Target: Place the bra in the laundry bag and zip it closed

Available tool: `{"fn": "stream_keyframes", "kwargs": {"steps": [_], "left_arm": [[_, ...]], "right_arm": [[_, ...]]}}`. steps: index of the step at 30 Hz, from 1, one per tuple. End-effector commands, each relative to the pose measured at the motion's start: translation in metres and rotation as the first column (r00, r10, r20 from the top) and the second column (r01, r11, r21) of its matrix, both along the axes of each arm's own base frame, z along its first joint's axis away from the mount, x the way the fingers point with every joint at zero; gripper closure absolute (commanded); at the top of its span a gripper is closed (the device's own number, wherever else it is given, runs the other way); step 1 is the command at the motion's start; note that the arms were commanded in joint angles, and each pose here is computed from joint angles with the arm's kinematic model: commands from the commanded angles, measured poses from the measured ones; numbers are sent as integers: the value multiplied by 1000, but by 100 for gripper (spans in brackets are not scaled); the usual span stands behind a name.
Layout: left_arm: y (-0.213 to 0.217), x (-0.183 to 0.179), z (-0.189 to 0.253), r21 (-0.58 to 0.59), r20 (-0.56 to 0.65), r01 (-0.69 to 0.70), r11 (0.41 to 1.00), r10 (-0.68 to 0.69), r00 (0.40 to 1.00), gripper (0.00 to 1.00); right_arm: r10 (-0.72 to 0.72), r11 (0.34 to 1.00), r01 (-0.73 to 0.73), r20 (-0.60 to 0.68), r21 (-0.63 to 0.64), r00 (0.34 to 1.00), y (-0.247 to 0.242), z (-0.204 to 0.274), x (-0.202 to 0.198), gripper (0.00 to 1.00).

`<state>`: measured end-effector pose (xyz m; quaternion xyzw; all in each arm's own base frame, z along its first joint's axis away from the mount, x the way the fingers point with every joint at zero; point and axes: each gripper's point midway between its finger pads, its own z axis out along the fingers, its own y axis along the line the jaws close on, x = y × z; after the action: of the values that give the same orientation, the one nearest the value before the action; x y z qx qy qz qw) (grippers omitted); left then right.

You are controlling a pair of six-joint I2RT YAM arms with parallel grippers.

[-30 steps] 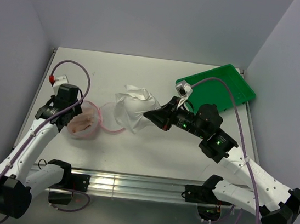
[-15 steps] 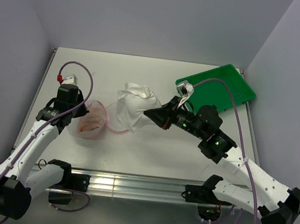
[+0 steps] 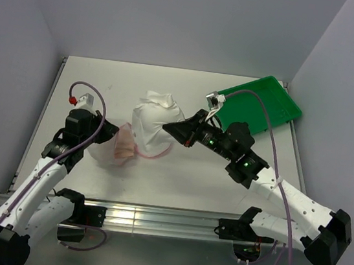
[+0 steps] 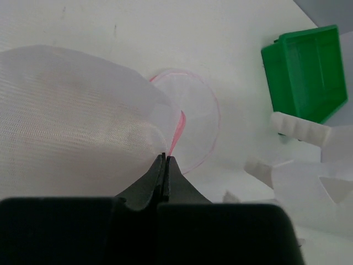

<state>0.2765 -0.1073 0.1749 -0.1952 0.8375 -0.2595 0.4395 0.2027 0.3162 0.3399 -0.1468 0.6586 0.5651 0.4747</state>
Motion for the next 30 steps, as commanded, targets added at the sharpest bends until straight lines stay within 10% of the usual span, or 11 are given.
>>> {"fn": "stream_keyframes", "kwargs": {"steps": [1, 30], "left_arm": [[-12, 6, 23, -108, 94, 5, 994, 5, 996, 100], [21, -2, 16, -132, 162, -169, 977, 190, 968, 100]], "right_arm": [[0, 990, 3, -17, 141, 1000, 14, 17, 3, 100], [60, 997, -44, -339, 57, 939, 122, -148, 21, 100]]}}
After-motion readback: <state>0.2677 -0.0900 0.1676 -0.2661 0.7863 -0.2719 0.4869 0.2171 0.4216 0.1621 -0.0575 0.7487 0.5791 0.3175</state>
